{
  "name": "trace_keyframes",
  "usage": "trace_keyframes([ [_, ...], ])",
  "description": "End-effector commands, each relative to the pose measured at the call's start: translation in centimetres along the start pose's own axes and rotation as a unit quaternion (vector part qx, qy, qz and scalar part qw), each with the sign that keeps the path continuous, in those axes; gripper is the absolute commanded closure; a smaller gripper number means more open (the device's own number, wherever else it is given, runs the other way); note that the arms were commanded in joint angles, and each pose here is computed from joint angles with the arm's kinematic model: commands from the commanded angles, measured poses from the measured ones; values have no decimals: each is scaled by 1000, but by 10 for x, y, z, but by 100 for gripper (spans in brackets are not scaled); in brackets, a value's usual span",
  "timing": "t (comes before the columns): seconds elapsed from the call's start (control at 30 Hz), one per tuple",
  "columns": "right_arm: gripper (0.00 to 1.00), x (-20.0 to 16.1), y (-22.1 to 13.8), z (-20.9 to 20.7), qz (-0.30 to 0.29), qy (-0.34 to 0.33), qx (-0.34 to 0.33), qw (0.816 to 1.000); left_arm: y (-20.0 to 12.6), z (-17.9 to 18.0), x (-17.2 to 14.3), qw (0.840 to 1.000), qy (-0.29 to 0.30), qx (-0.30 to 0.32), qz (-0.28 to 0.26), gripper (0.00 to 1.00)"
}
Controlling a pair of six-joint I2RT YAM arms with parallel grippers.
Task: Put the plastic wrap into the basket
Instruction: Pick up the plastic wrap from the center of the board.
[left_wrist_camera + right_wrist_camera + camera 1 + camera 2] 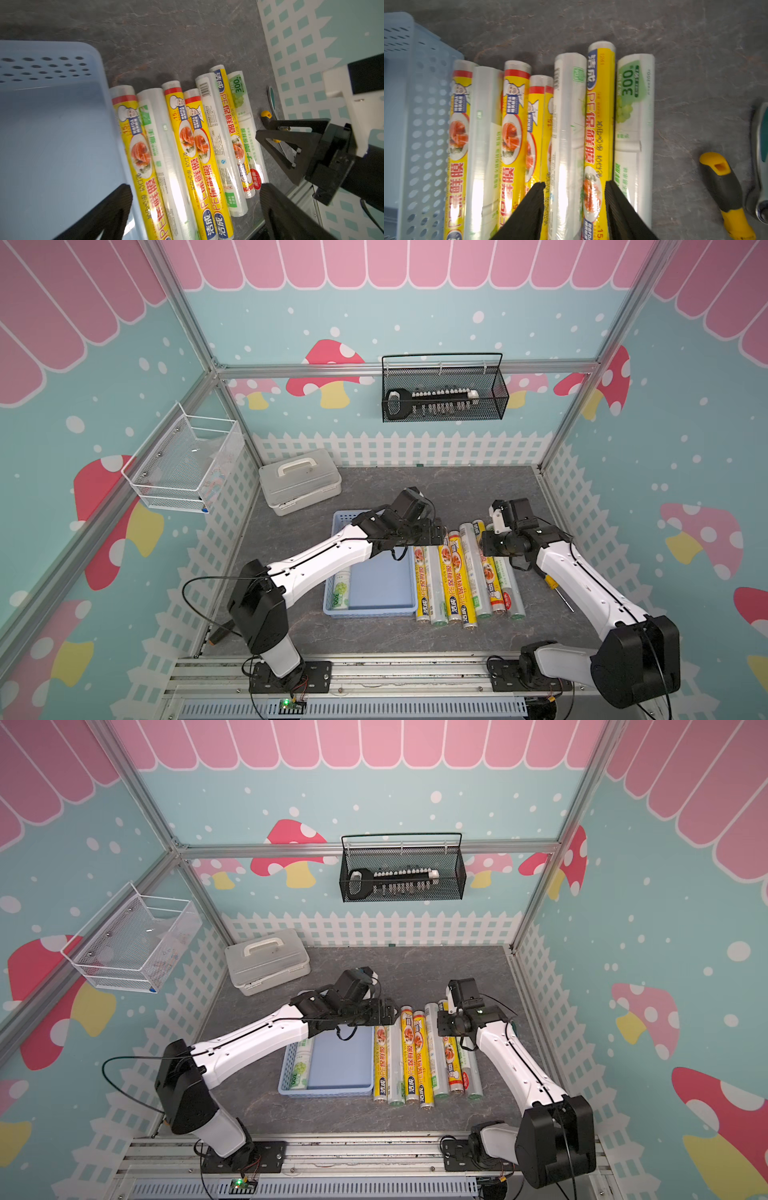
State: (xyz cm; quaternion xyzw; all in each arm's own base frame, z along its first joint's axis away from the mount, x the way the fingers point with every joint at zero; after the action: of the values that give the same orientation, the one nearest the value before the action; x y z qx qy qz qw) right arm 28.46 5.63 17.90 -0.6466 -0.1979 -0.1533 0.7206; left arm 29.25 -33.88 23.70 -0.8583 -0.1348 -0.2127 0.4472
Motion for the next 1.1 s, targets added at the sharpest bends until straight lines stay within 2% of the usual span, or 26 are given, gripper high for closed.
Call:
trace_keyframes([
  [0.0, 50, -20, 5, -16, 46, 8, -1, 999, 15, -32, -8, 998, 35, -34, 28, 1],
  [0.17, 49, -32, 13, -46, 75, 43, -35, 996, 48, -65, -24, 994, 76, -36, 75, 1],
  [0.37, 48, -35, 27, -56, 114, 46, -45, 991, 71, -86, -40, 988, 110, -36, 105, 1],
  [0.8, 47, -31, 55, -66, 172, 22, -67, 983, 81, -84, -42, 987, 115, -27, 111, 1],
  [1.07, 47, -32, 70, -66, 196, 13, -57, 979, 81, -83, -38, 988, 112, -25, 106, 1],
])
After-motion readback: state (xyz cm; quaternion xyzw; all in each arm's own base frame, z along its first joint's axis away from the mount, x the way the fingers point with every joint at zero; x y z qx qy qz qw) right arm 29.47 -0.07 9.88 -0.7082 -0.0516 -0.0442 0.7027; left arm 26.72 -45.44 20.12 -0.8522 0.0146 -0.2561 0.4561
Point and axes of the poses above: each gripper's point midway between its finger pads, its own y axis out along the fingers, its own z axis along the line the jaws close on, x = y × z, the point moved 5 cm from there along -y, back along the fingers, and after that the axes turned 3 degrees about -y, right-handed, at the moved point
